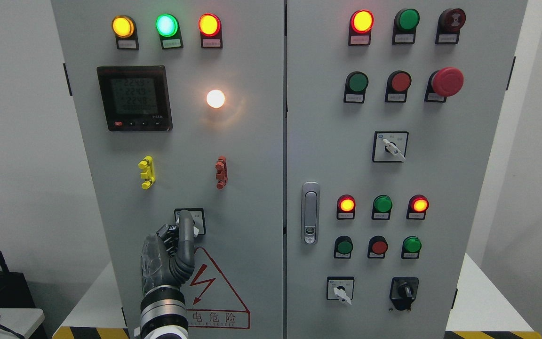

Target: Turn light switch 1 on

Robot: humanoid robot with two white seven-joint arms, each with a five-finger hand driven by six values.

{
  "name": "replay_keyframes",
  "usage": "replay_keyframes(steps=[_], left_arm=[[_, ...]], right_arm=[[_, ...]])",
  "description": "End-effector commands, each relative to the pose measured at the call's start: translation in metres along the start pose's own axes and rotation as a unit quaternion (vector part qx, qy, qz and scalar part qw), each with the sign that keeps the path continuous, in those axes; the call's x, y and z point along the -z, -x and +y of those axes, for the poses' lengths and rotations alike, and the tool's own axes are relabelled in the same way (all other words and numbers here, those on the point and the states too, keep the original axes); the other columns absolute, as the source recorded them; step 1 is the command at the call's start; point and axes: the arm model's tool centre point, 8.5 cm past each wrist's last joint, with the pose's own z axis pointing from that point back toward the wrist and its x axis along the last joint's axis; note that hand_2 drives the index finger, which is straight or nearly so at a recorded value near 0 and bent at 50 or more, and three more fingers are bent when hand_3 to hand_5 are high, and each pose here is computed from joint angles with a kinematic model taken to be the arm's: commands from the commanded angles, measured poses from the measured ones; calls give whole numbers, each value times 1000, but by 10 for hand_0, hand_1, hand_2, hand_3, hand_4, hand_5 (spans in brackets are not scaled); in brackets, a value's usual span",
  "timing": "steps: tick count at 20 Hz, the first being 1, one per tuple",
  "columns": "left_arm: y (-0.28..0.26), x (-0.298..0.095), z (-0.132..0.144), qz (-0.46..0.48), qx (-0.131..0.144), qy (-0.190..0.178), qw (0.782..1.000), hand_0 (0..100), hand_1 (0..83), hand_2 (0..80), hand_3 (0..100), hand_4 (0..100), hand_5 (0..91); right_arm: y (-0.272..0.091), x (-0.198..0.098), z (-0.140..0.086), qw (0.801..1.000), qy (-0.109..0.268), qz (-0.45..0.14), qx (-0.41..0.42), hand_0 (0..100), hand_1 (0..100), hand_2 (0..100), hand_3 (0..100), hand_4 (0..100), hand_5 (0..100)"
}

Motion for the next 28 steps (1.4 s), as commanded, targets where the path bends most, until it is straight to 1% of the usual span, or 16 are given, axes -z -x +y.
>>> replay_keyframes(steps=[1,11,15,24,25,27,28], left_arm=[[1,-2,0,-1,-2,1,1000,326,153,527,860,889,865],[8,-3,4,5,-1,-2,1000,318,154,531,863,890,865],[21,-7,5,18,3,-3,1000,316,150,532,863,890,865],[21,-18,12,5,-7,-5,1000,317,152,536,868,892,865],[21,-22,13,1,-10,-3,1000,317,151,538,870,892,866],[28,-31,13,-11,-17,24,1000,319,147,540,872,892,865],[31,-36,13,-22,-23,28,999,300,135,541,873,892,864]], right_arm=[[0,0,1,1000,-1,0,4,120,389,0,0,0,0],[0,0,1,1000,-1,0,4,120,389,0,0,0,0],[0,0,1,1000,-1,1,4,120,389,0,0,0,0],[0,0,1,1000,-1,1,4,120,389,0,0,0,0],[0,0,0,1000,0,0,4,120,389,0,0,0,0],[0,0,0,1000,0,0,4,120,389,0,0,0,0],[0,0,1,1000,-1,0,4,120,389,0,0,0,0]])
